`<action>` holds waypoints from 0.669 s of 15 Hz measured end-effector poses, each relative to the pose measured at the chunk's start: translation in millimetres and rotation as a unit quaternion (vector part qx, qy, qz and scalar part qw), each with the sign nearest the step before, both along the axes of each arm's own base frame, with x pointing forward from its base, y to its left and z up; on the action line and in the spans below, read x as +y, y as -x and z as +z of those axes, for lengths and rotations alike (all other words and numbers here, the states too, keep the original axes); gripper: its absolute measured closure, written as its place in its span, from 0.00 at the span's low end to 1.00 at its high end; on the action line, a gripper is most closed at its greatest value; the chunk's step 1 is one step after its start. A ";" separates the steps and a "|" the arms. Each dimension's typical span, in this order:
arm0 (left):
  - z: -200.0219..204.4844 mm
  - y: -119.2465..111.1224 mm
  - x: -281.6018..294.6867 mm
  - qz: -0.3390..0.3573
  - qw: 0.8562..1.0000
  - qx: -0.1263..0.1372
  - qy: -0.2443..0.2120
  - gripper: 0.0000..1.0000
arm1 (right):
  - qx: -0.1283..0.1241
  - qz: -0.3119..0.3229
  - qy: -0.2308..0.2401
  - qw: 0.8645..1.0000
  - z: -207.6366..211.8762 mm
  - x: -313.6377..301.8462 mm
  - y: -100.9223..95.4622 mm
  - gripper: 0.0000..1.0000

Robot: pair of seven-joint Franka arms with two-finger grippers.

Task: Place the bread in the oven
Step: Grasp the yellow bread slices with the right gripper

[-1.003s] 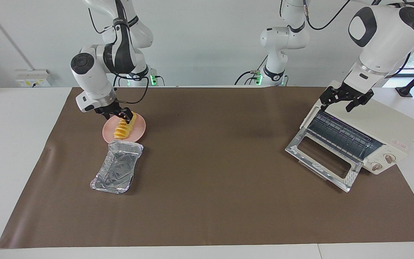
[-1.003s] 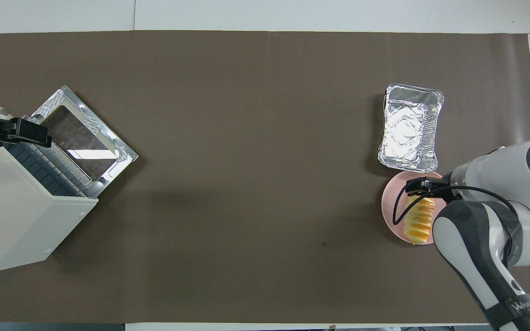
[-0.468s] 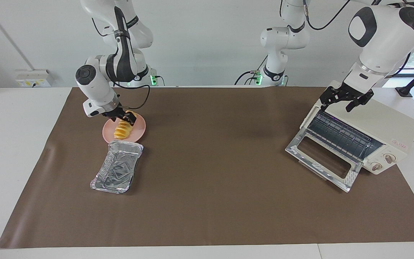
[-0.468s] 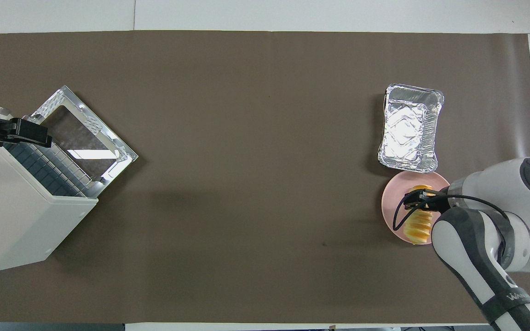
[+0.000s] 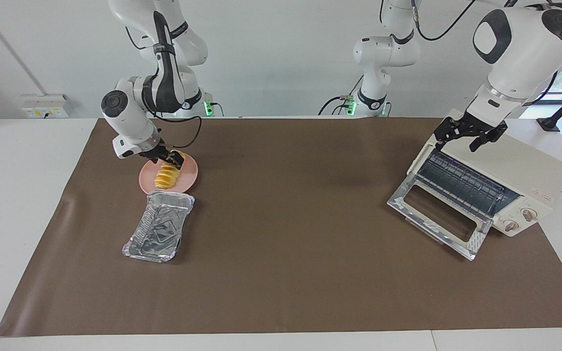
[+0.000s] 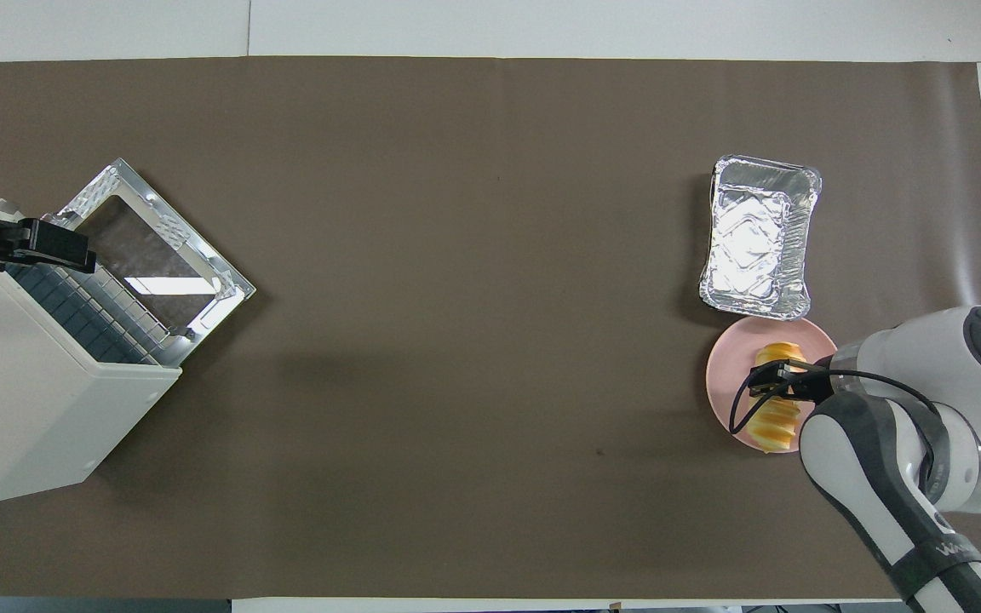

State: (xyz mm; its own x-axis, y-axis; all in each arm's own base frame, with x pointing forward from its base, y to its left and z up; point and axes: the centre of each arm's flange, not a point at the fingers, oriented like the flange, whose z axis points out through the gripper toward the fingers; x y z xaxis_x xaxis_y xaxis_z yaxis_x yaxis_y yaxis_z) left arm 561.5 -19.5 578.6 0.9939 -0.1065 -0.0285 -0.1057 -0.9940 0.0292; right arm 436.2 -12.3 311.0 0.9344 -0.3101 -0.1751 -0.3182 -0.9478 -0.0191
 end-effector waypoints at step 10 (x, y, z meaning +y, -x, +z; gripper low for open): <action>0.0 0.0 0.0 0.000 1.000 0.000 0.000 0.00 | -0.009 0.002 0.002 1.000 -14.2 2.4 9.9 0.55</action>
